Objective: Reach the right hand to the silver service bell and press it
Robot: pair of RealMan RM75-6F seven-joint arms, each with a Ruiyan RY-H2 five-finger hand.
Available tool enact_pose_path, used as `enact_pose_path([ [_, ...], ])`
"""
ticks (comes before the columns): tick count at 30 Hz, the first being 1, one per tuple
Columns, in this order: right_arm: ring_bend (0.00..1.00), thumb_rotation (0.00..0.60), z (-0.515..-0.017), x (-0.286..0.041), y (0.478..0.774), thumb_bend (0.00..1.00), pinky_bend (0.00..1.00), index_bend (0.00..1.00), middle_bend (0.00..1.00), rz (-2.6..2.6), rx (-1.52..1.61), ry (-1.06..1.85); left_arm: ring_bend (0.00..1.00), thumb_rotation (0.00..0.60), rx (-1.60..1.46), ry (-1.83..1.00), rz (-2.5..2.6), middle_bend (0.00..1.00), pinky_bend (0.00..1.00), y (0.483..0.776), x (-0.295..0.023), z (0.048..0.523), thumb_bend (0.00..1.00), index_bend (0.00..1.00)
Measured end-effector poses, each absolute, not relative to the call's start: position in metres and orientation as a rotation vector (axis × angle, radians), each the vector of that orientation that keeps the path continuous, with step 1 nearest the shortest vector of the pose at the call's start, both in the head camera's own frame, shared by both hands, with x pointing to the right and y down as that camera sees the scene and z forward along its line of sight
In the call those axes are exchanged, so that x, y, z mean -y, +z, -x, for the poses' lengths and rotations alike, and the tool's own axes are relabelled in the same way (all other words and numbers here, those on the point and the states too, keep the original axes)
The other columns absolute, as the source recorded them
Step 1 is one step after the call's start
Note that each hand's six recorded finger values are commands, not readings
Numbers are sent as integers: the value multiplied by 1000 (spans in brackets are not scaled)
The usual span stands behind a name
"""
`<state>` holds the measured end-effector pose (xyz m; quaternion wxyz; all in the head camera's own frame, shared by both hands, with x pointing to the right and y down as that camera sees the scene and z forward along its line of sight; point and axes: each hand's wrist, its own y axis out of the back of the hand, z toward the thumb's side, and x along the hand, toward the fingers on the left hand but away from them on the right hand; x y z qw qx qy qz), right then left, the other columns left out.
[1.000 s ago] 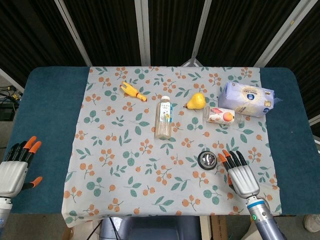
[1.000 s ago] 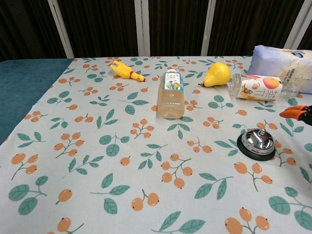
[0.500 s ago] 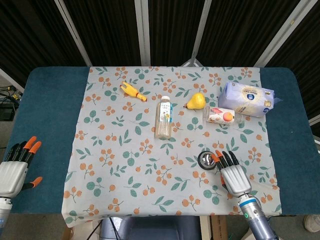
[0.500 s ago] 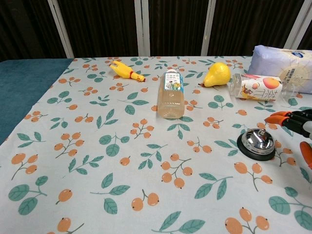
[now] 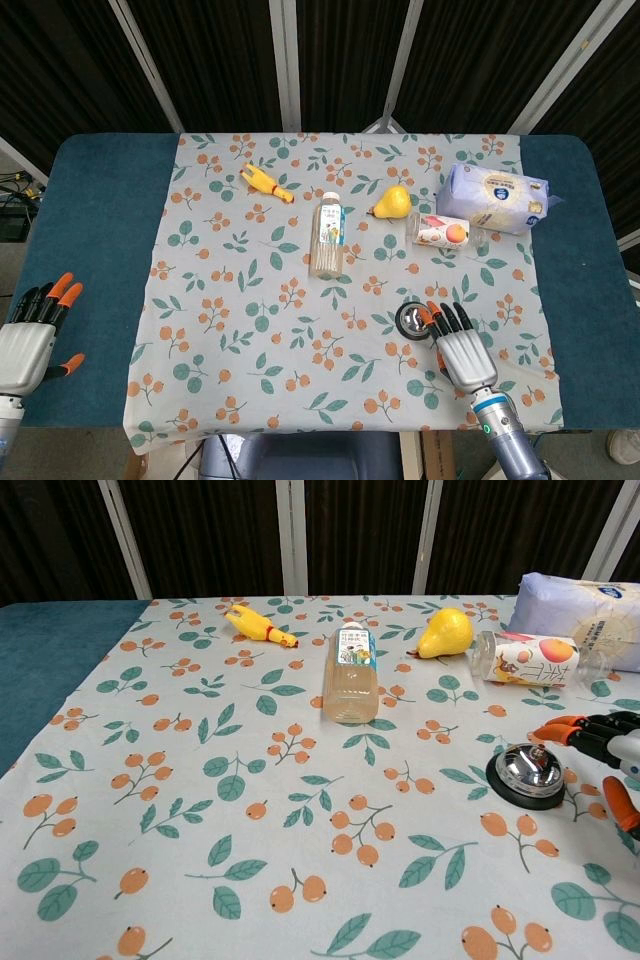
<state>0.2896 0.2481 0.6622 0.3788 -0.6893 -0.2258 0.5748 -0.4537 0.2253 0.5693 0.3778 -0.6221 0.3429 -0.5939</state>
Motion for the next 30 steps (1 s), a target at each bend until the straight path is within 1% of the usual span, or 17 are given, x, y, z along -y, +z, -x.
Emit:
enact_pose_path([
  [9,0,600,-293,-255,670,904,0,0,0,1749,525,1490,0,600,-873,-1518,1591,0,0,570,-225,452,26,0],
  [30,0,600,-296,-264,676,905,0,0,0,1735,489,1511,0,600,-871,-1512,1594,0,0,569,-226,452,25,0],
])
